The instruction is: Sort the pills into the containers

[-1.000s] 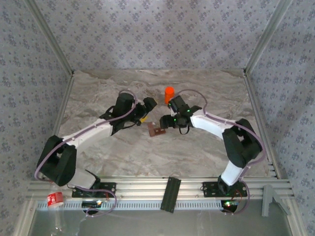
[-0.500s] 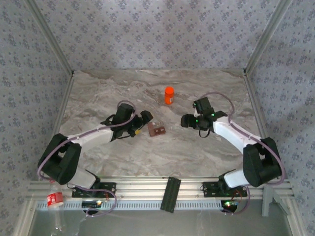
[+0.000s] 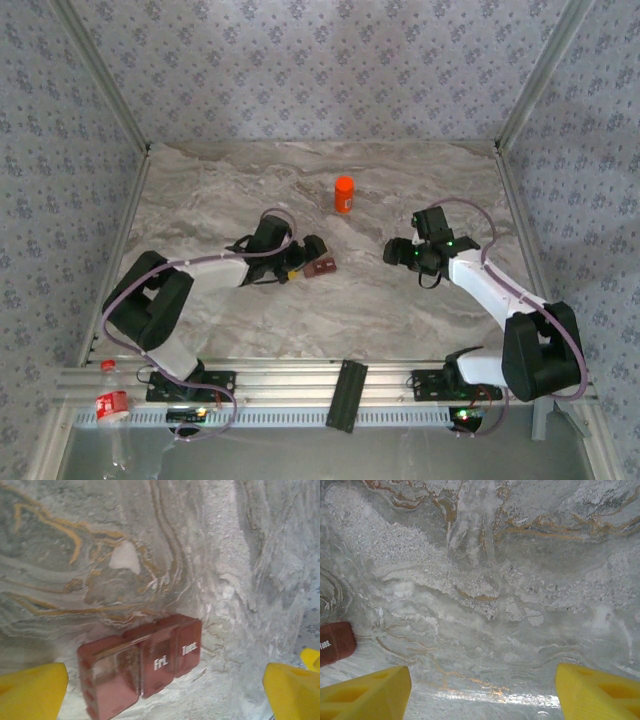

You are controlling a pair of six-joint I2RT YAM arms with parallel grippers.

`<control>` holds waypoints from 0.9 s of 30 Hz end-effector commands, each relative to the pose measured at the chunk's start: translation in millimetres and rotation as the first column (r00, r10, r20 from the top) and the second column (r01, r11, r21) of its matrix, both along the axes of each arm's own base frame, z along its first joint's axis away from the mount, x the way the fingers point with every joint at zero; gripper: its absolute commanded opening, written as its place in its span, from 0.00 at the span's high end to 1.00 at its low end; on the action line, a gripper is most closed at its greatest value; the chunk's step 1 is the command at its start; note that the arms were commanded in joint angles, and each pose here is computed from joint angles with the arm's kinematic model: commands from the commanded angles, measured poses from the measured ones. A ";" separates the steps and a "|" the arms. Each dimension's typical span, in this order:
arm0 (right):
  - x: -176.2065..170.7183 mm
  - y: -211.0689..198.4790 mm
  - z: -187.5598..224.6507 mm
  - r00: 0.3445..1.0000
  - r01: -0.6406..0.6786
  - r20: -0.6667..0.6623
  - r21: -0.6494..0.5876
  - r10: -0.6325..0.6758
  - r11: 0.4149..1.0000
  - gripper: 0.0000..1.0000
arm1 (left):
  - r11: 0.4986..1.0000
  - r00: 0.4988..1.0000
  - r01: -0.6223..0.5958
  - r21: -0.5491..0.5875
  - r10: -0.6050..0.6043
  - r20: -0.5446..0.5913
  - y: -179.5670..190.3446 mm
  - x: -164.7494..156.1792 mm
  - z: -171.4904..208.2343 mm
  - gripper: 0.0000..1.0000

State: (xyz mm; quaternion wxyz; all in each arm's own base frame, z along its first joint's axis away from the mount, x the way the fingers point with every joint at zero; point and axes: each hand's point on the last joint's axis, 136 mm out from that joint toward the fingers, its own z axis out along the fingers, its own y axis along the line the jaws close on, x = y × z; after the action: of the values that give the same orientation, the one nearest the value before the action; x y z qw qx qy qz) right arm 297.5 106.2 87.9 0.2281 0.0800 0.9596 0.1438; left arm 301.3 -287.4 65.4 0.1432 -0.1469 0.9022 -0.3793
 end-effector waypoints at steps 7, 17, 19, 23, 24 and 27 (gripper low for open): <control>-6.1 -1.1 -2.5 1.000 0.008 -0.013 0.016 -0.008 1.000 0.22 | 0.998 0.998 0.040 -0.051 -0.038 0.046 -24.7 14.0 13.8 0.00; -6.2 -1.4 -2.3 1.000 0.012 -0.014 0.025 -0.011 1.000 0.22 | 0.996 0.997 0.058 -0.065 -0.055 0.046 -39.5 15.8 13.3 0.00; -6.0 -2.0 -2.7 1.000 0.014 -0.014 0.025 -0.013 1.000 0.22 | 0.996 0.997 0.060 -0.065 -0.058 0.043 -41.2 14.7 12.2 0.00; -5.3 -1.7 -2.9 1.000 0.012 -0.010 0.027 -0.012 1.000 0.22 | 0.996 0.997 0.060 -0.071 -0.057 0.045 -44.3 17.4 13.3 0.00; -5.4 -2.1 -3.5 1.000 0.013 -0.012 0.026 -0.012 1.000 0.22 | 0.995 0.997 0.064 -0.073 -0.061 0.045 -45.8 16.9 13.5 0.00; -6.1 -2.1 -4.1 1.000 0.014 -0.014 0.028 -0.014 0.999 0.22 | 0.995 0.997 0.068 -0.076 -0.065 0.050 -48.8 16.9 15.4 0.00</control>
State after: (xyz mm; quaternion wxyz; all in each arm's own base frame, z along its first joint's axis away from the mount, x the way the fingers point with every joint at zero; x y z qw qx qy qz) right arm 292.8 105.4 80.9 0.2186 0.0822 0.9609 0.1489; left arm 314.8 -324.8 72.3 0.1432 -0.1215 0.8939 -0.4070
